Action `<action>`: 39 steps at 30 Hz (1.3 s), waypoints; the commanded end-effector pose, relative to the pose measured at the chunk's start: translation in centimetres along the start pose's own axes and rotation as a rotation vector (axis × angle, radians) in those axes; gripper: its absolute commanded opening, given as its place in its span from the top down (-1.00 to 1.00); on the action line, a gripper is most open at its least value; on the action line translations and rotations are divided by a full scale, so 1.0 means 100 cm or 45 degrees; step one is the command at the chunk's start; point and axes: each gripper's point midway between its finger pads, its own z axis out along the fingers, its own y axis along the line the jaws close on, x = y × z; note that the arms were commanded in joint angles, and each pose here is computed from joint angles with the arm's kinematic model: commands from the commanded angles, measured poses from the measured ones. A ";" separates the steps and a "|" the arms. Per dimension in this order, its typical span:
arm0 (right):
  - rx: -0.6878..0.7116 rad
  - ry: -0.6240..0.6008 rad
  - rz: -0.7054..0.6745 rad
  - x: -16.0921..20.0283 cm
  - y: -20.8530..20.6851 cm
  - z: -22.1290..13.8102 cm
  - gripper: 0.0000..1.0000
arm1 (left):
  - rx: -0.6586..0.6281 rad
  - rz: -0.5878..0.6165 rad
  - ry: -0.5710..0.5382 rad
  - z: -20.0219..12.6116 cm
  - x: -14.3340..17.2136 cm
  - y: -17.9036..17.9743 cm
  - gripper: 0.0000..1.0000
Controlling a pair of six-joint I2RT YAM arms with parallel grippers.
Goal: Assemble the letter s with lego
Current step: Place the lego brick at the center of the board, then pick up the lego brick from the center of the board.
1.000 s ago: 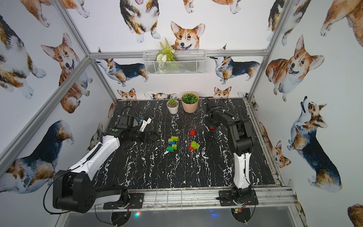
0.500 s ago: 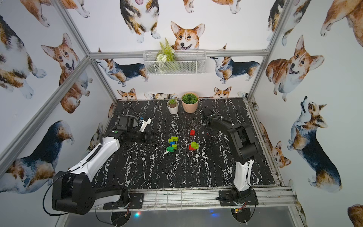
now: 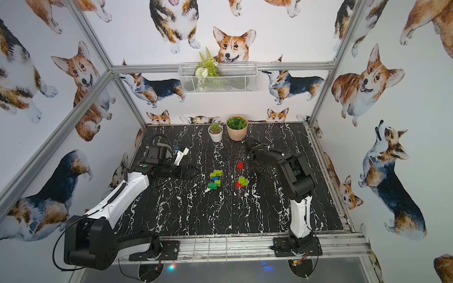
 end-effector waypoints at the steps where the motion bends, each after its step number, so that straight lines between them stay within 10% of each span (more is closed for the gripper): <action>1: 0.013 -0.010 0.101 0.001 -0.003 -0.002 -0.04 | 0.016 0.021 -0.012 0.000 -0.002 -0.002 -1.00; 10: -0.083 -0.078 -0.039 -0.025 0.000 -0.042 -0.41 | 0.005 0.022 -0.011 -0.002 -0.003 -0.002 -1.00; 22: -0.619 -0.050 -1.385 -0.036 -0.007 -0.088 -0.36 | -0.014 0.034 -0.018 -0.007 -0.003 -0.004 -1.00; 26: -0.532 -0.030 -1.710 -0.036 -0.033 -0.081 -0.34 | -0.021 0.034 -0.015 -0.009 -0.002 -0.004 -1.00; 39: -0.404 0.005 -2.249 -0.033 -0.048 -0.025 -0.44 | -0.053 0.031 0.008 -0.013 0.005 -0.003 -1.00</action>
